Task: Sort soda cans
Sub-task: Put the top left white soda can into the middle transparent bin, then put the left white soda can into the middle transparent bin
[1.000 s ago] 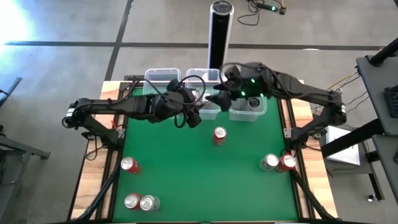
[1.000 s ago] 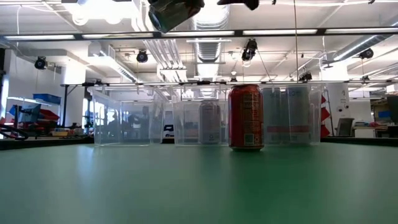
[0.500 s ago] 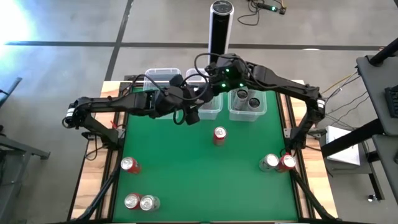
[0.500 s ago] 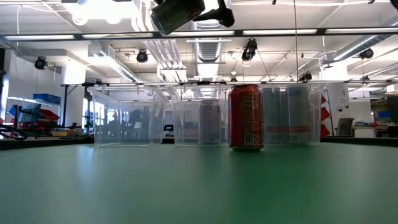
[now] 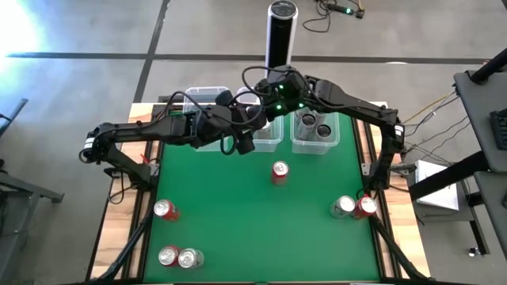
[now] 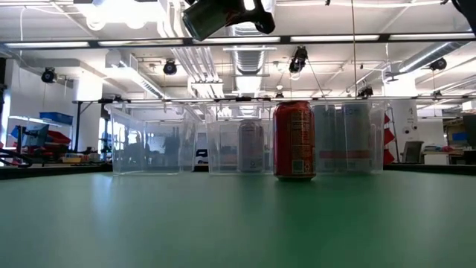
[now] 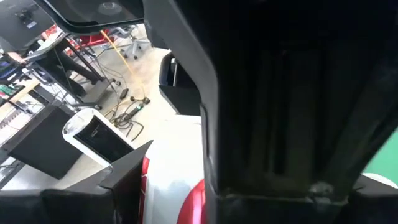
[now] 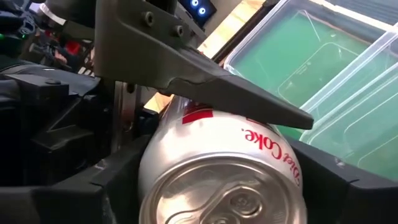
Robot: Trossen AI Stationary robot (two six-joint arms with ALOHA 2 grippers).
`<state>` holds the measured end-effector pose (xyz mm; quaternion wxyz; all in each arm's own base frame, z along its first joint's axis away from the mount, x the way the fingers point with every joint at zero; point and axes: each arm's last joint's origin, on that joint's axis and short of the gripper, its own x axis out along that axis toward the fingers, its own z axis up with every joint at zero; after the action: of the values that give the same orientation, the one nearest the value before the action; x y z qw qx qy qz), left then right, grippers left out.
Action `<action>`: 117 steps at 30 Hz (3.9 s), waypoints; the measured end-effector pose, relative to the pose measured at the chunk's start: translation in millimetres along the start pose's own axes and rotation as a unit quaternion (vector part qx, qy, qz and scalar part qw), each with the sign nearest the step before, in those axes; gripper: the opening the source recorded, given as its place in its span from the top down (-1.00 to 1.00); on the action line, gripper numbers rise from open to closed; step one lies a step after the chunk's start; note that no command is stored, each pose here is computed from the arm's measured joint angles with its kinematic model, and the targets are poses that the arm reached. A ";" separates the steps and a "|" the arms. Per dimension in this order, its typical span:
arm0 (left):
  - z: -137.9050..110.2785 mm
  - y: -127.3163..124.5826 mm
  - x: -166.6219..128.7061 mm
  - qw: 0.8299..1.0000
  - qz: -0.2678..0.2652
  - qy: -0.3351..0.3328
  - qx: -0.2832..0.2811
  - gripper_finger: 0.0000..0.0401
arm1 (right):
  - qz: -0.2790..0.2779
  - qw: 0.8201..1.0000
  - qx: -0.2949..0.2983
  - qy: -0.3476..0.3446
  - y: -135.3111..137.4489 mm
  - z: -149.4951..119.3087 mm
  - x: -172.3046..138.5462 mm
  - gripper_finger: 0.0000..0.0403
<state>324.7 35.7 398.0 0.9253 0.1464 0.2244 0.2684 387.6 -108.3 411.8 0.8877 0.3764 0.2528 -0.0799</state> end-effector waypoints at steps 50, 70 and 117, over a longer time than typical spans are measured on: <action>-43.1 81.3 -129.1 0.989 0.071 0.121 -0.042 -0.85 | -0.318 0.942 -0.059 0.090 -142.3 41.7 36.0 -0.46; -28.2 72.7 -105.9 0.992 0.077 0.082 -0.054 -0.85 | -0.333 0.927 -0.126 0.119 -163.0 28.5 59.7 -0.47; -39.3 96.4 -152.4 0.992 0.081 0.058 -0.081 -0.85 | -0.340 0.921 -0.133 0.135 -201.1 -3.1 92.8 -0.64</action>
<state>148.7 34.3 453.4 0.8948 0.0727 0.2427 0.3676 399.4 -243.1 236.5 0.8064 0.1535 0.4916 -0.2907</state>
